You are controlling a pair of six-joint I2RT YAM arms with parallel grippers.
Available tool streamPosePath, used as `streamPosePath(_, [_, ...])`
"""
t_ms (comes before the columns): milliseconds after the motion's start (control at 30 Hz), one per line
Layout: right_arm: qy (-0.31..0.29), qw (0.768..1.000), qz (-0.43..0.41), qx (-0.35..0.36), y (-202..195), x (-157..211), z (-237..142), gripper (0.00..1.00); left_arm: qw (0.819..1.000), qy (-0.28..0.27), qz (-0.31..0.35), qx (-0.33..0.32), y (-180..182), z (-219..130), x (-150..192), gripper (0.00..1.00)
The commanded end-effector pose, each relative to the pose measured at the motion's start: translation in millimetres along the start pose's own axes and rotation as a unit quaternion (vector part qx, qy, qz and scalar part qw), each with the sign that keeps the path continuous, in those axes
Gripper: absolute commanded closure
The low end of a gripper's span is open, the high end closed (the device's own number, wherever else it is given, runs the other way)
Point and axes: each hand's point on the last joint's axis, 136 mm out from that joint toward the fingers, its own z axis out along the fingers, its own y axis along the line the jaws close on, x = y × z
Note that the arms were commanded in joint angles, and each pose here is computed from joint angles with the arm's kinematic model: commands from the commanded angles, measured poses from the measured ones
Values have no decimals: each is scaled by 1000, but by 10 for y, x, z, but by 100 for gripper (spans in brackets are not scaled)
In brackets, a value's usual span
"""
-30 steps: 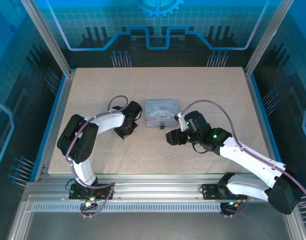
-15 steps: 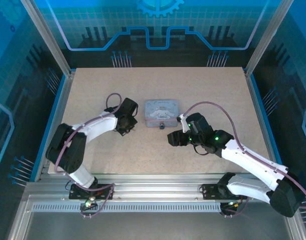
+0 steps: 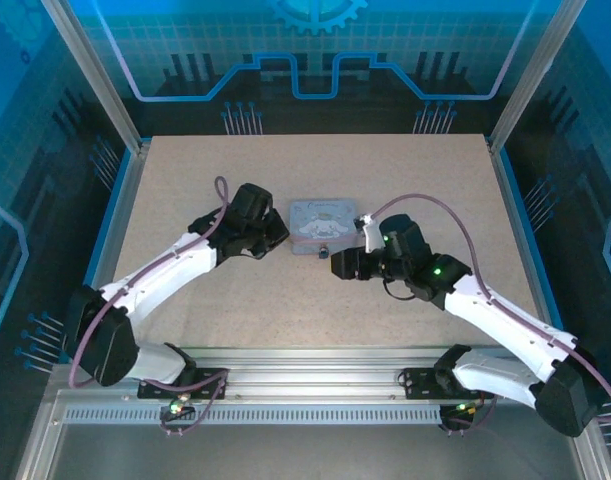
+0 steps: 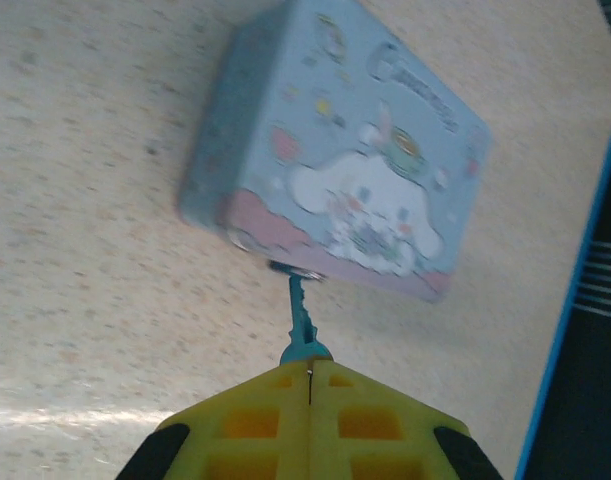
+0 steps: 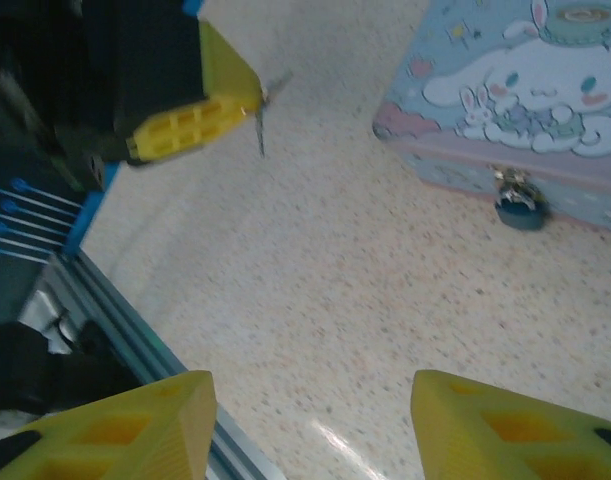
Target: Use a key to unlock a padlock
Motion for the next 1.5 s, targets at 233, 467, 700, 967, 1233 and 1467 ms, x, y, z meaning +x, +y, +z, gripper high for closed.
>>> streamPosePath(233, [-25,997,11,-68,308,-341,100,53,994,23,13,104,-694,-302,280,100])
streamPosePath(467, [-33,997,18,-71,345,-446,164,59,992,28,16,120,-802,-357,356,100])
streamPosePath(700, [-33,997,18,-70,376,-496,197,62,992,26,14,121,-796,-379,376,100])
streamPosePath(967, [-31,997,18,-74,411,-490,222,55,992,24,12,121,-792,-387,367,100])
streamPosePath(1233, [-25,997,23,-66,399,-505,305,61,992,23,10,120,-776,-388,375,100])
streamPosePath(1467, [-25,998,34,-52,336,-500,340,80,992,20,10,124,-783,-428,371,100])
